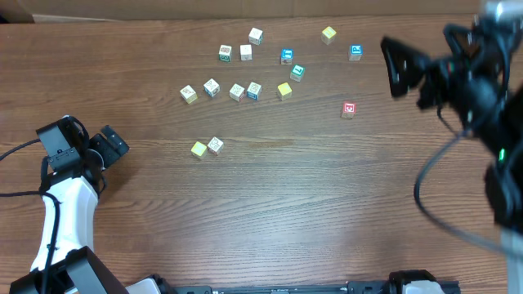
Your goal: Form a circle
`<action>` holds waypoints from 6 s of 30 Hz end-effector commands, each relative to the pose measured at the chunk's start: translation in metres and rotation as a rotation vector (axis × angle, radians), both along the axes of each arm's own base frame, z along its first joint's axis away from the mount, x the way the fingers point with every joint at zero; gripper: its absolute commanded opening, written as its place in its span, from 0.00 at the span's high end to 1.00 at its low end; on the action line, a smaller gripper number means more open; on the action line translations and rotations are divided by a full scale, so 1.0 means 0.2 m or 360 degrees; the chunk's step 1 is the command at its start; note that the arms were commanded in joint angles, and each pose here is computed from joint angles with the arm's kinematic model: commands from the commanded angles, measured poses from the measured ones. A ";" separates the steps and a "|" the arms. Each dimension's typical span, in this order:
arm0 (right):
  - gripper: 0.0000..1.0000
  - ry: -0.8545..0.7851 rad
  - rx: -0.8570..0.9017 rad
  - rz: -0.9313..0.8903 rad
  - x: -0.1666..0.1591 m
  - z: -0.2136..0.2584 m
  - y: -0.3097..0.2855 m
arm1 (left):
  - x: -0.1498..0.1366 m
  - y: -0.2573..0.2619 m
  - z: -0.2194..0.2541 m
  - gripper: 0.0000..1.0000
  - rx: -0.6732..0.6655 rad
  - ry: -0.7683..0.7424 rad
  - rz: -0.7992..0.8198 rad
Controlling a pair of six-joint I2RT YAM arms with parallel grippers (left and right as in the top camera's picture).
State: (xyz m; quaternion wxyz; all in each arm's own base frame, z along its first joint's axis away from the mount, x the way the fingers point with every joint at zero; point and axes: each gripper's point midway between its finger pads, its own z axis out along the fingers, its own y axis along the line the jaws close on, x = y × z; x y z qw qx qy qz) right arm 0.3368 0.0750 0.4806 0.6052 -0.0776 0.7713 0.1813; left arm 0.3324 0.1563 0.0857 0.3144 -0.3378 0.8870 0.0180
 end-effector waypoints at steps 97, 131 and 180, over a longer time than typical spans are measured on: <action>0.00 0.0698 -0.0021 0.0033 0.75 -0.61 0.06 | 0.00 0.00 0.02 0.00 -0.0003 -0.0026 0.0014; 0.35 0.1414 -0.0086 -0.0150 0.92 -1.96 1.01 | 0.00 0.00 0.02 0.00 -0.0003 -0.0026 0.0014; 0.82 0.1257 -0.0231 -0.0208 0.92 -1.87 1.04 | 0.00 0.00 0.02 0.00 -0.0002 -0.0026 0.0015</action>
